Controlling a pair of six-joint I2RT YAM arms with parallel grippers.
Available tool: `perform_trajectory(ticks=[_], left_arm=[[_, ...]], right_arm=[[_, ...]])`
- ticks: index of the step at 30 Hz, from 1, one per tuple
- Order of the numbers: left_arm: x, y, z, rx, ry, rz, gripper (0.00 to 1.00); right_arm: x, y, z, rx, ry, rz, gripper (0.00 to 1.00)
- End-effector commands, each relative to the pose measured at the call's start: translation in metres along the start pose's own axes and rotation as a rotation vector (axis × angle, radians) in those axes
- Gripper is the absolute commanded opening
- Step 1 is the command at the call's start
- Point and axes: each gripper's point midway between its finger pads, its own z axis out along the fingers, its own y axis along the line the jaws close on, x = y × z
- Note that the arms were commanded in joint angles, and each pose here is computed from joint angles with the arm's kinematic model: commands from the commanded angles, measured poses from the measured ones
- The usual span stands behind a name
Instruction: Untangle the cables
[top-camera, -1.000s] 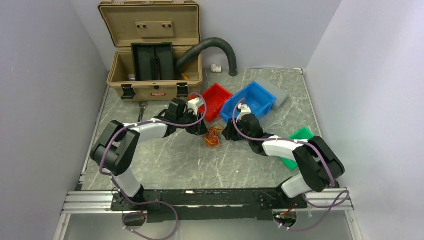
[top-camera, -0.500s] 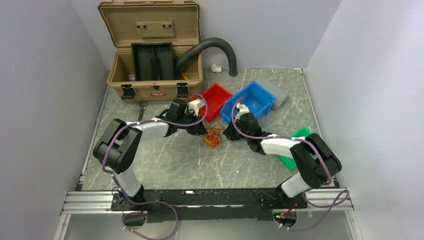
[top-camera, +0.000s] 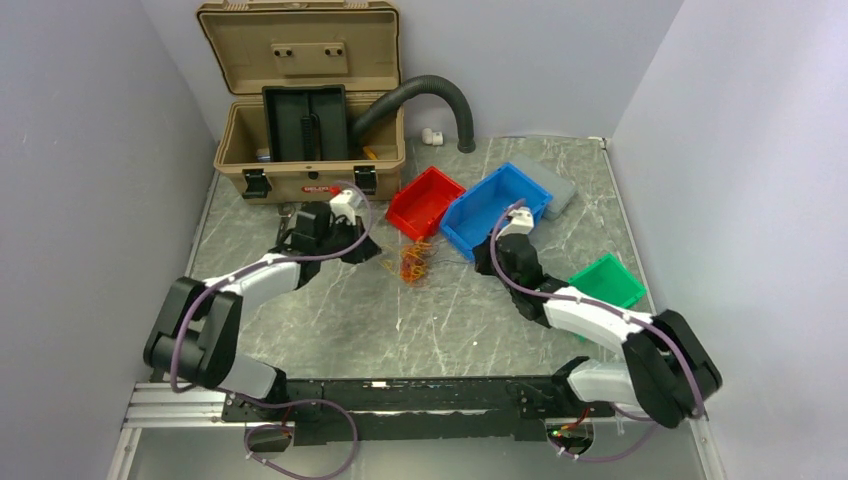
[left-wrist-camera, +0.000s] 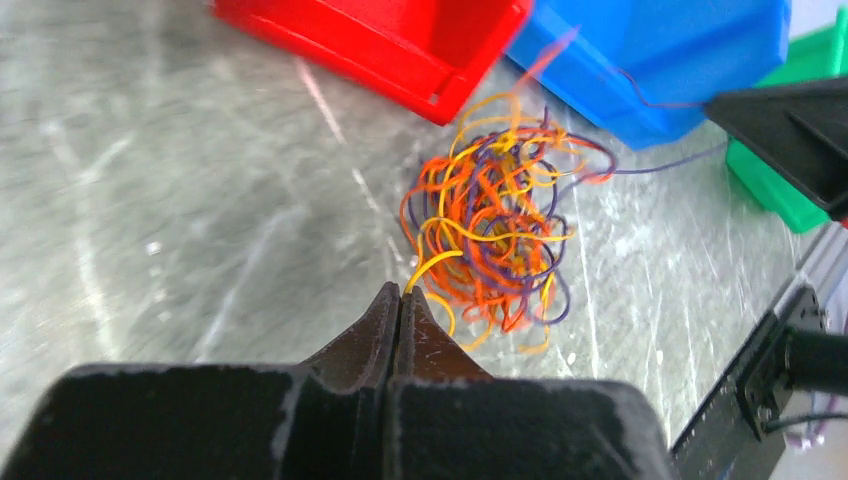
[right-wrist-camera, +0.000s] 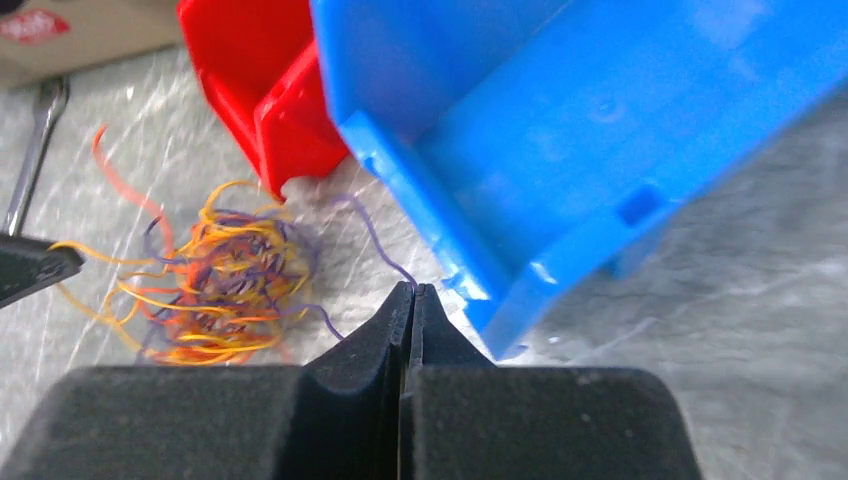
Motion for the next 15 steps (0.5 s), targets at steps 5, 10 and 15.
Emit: perform_trajectory(ticks=[5, 10, 15], left_arm=[[-0.042, 0.031, -0.054, -0.217, -0.296, -0.031, 0.00], [-0.046, 0.026, -0.063, -0.196, -0.339, 0.006, 0.00], [-0.045, 0.008, -0.052, -0.081, -0.288, 0.044, 0.05]], right_arm=[[-0.040, -0.053, -0.036, 0.258, -0.249, 0.105, 0.00], [-0.042, -0.037, -0.039, 0.153, -0.256, 0.063, 0.00], [-0.033, 0.012, -0.032, -0.124, -0.198, -0.035, 0.14]])
